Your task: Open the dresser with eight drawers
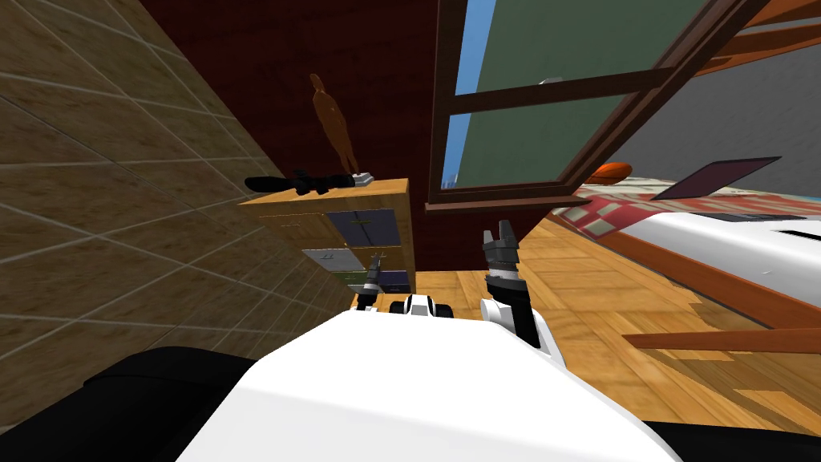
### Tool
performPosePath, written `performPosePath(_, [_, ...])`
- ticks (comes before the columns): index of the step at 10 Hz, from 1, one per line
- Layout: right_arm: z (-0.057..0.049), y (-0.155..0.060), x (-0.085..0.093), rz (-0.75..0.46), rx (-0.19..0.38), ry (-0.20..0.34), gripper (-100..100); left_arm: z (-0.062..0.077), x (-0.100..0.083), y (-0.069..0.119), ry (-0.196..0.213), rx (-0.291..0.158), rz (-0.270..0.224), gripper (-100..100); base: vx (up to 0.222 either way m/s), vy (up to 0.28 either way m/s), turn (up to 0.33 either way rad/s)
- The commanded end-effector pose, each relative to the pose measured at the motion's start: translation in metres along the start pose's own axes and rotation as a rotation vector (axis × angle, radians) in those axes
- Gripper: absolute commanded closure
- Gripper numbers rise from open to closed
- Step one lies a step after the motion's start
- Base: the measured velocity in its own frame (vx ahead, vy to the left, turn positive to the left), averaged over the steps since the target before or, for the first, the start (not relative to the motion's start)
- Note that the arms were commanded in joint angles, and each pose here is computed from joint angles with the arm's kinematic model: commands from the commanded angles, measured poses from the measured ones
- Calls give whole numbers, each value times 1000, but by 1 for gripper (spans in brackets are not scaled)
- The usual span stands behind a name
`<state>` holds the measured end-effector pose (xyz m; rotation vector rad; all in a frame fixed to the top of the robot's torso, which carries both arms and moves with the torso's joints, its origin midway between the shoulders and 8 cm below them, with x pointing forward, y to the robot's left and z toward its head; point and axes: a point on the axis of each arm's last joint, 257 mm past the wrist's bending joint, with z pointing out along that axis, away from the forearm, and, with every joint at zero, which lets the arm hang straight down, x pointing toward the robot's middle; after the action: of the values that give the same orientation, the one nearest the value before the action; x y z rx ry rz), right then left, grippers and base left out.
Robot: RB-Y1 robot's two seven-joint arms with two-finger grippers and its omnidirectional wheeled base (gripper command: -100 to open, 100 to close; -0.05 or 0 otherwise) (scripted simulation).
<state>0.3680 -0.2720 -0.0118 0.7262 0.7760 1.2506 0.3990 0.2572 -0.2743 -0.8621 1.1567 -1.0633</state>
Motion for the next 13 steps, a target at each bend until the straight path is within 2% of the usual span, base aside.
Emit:
performPosePath(1, [0, 0, 0, 0, 0, 0, 0, 0, -6, -2, 22, 11, 31, -100, -17, -2, -12])
performPosePath(4, [0, 0, 0, 0, 0, 0, 0, 5, -14, -4, 52, 5, 64, -100, -11, 21, -22])
performPosePath(13, [0, 0, 0, 0, 0, 0, 0, 23, -7, -12, 56, -46, 24, -100, -25, 30, -32])
